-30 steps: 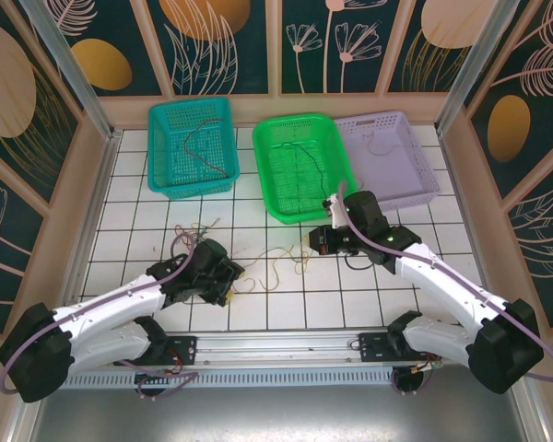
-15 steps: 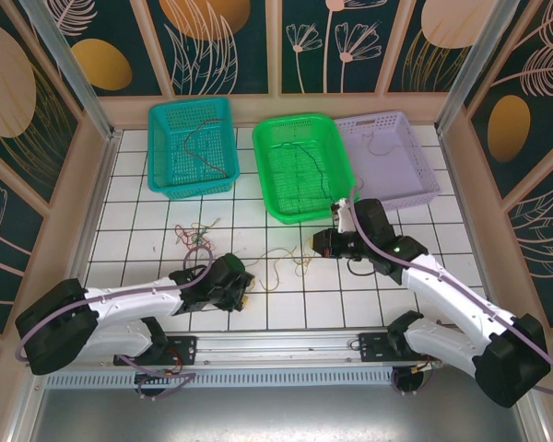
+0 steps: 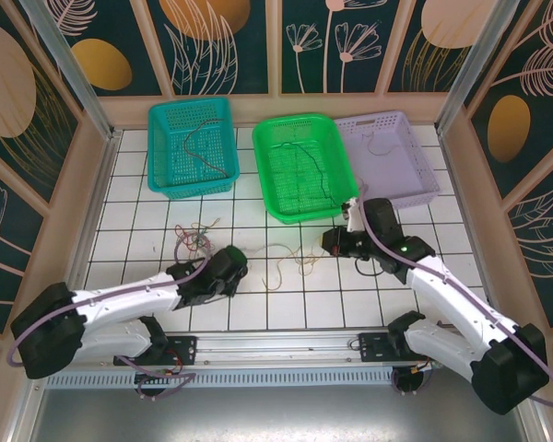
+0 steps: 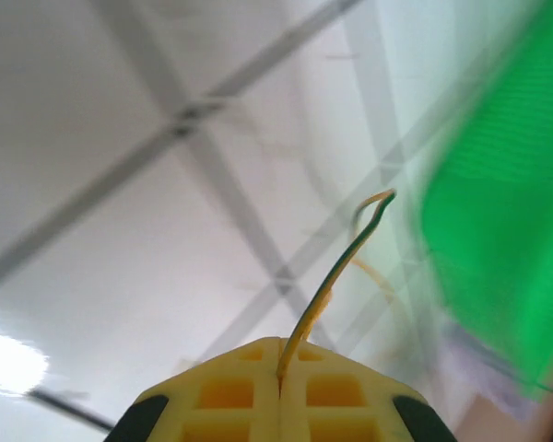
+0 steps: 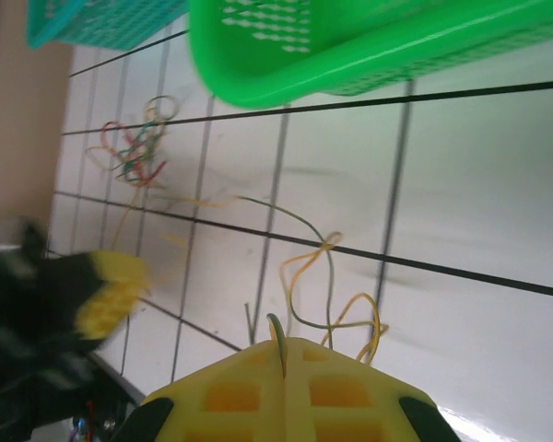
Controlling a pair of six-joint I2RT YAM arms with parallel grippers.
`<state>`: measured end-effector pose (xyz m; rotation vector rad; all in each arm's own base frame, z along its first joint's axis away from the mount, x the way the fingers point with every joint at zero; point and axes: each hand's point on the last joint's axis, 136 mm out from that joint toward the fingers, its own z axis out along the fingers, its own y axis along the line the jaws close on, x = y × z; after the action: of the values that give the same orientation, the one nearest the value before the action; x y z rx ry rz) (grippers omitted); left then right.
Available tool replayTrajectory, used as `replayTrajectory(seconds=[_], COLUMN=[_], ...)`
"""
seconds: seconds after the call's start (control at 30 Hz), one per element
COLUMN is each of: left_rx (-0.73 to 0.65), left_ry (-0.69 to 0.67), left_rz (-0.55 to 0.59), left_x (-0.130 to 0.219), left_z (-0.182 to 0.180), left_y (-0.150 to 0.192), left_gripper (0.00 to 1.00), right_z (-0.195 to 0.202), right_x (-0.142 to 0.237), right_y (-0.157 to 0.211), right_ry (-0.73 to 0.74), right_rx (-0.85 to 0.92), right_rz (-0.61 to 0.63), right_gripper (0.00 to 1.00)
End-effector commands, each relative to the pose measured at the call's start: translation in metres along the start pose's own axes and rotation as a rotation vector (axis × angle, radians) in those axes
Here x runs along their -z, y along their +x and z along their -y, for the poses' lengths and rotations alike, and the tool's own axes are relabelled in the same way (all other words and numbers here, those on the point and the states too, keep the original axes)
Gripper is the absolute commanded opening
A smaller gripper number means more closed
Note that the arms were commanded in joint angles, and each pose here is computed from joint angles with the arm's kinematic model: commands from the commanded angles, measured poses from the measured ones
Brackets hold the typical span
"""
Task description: Untangle the cables
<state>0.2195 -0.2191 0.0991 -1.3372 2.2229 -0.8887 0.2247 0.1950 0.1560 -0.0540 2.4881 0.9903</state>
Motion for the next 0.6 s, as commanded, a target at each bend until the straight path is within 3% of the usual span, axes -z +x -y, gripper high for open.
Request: replayTrajectory(seconds=[0.0, 0.1, 0.17, 0.23, 0.4, 0.57], left_rx=[-0.376, -0.544, -0.554, -0.546, -0.458, -0.244], left_ry=[0.076, 0.094, 0.108, 0.143, 0.231, 0.376], left_rz=[0.096, -0.027, -0.110, -0.170, -0.263, -0.360], left_x=[0.030, 0.036, 0.038, 0.043, 0.055, 0.062], left_z=[0.049, 0.068, 0.076, 0.091, 0.142, 0.185], left_y=[-0.015, 0.000, 0.007, 0.012, 0.021, 0.035], left_gripper=[0.00, 0.00, 0.00, 0.00, 0.00, 0.00], right_z=[0.015, 0.019, 0.010, -0.007, -0.053, -0.084], right_x=[0.002, 0.001, 0.011, 0.026, 0.050, 0.055], right_y=[-0.001, -0.004, -0.018, -0.039, -0.062, -0.068], right_ry=[0.073, 0.106, 0.106, 0.079, -0.066, -0.223], right_rx=[-0.027, -0.033, -0.001, 0.043, 0.127, -0.067], right_rz=[-0.035, -0.054, -0.003, 0.070, 0.154, 0.149], right_gripper=[0.00, 0.18, 0.32, 0.39, 0.44, 0.42])
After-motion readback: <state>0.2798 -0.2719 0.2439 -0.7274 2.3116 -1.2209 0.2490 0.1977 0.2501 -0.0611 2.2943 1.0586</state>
